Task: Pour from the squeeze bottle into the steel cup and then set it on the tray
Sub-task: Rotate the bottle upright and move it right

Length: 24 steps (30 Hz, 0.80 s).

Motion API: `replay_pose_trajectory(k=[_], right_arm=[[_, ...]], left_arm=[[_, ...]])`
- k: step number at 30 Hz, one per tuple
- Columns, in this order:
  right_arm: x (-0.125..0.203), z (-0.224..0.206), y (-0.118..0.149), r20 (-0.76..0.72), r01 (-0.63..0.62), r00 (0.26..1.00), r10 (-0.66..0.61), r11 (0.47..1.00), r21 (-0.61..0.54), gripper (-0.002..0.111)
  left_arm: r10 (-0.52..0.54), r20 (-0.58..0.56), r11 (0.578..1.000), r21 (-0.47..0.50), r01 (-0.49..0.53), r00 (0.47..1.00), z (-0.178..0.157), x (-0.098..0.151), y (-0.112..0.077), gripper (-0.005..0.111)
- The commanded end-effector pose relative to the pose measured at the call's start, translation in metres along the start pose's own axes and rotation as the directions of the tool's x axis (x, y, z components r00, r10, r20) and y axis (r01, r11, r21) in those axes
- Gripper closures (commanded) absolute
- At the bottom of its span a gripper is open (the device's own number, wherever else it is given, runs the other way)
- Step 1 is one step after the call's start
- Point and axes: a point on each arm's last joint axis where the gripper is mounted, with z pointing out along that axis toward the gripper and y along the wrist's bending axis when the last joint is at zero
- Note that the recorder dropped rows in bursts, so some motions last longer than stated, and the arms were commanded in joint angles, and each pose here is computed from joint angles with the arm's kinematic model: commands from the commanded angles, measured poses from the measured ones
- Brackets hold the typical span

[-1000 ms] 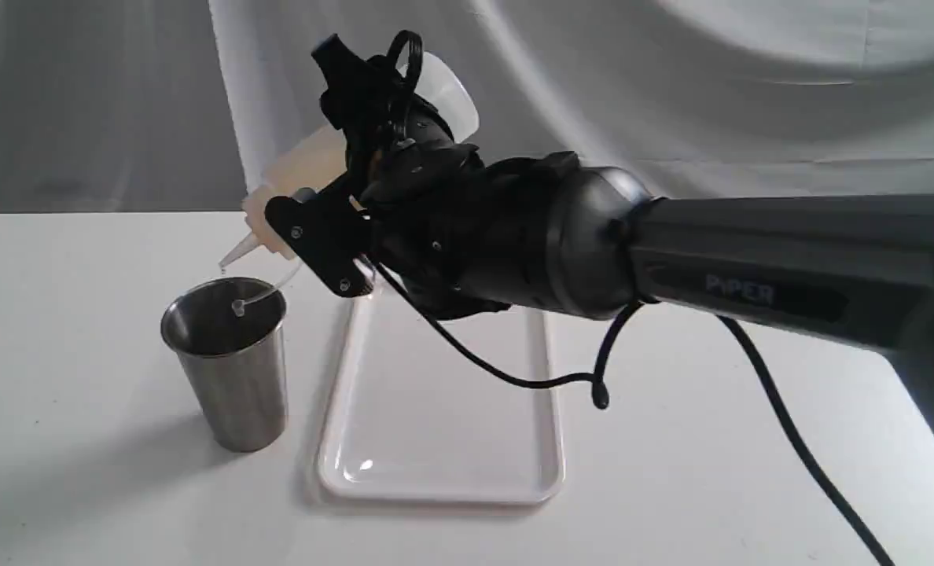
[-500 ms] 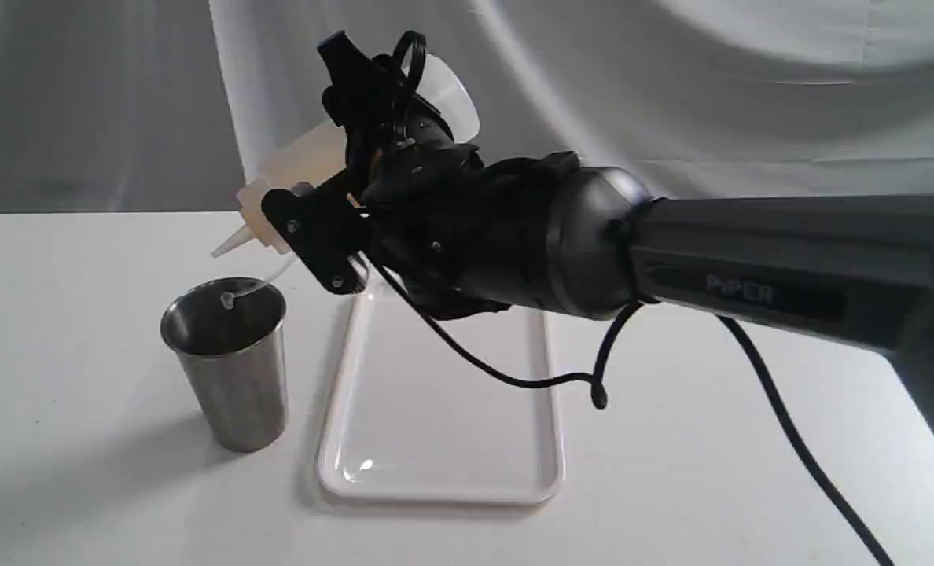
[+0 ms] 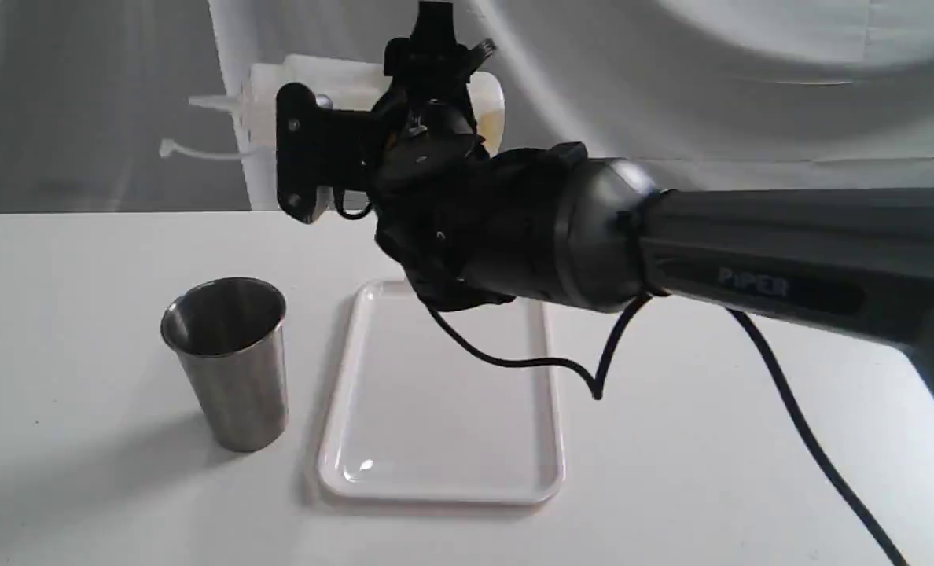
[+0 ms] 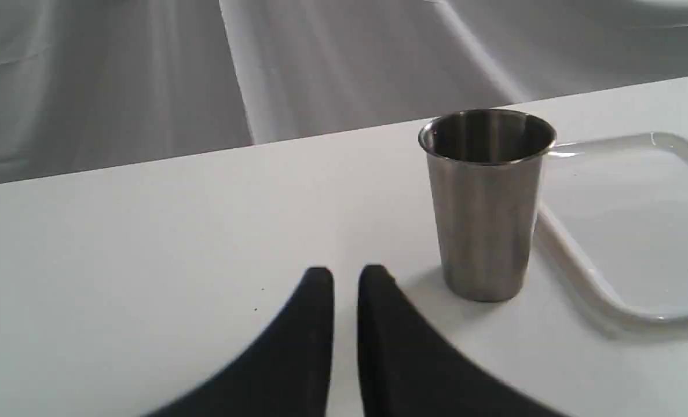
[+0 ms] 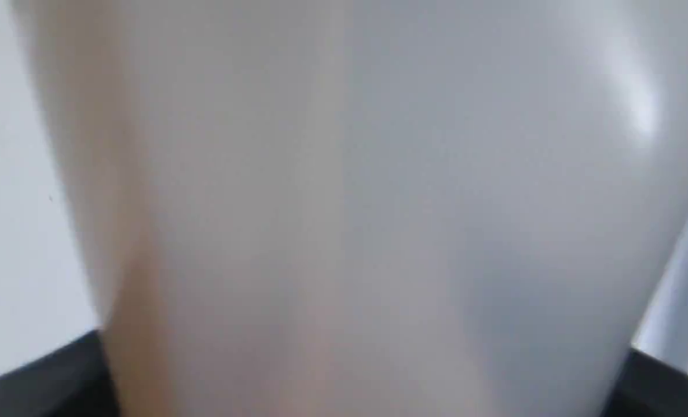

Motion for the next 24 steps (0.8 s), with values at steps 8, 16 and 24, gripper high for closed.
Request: replay_pose_trajectory(k=[8,16,24], right_arm=[[0.026,-0.01,-0.039,-0.044,-0.28,0.958,0.283,0.958,0.064,0.108],[0.046,-0.022,-0.028,-0.009,-0.427,0.904,0.428,0.9,-0.083,0.108],[0.058,-0.031,-0.013,0.019,-0.559,0.803,0.596,0.764,-0.323,0.108]], left_arm=[[0.002,0.009,1.0,0.004,-0.002,1.0,0.0,0.001,0.0,0.098],[0.002,0.009,1.0,0.004,-0.002,1.0,0.0,0.001,0.0,0.098],[0.002,0.009,1.0,0.004,-0.002,1.0,0.0,0.001,0.0,0.098]])
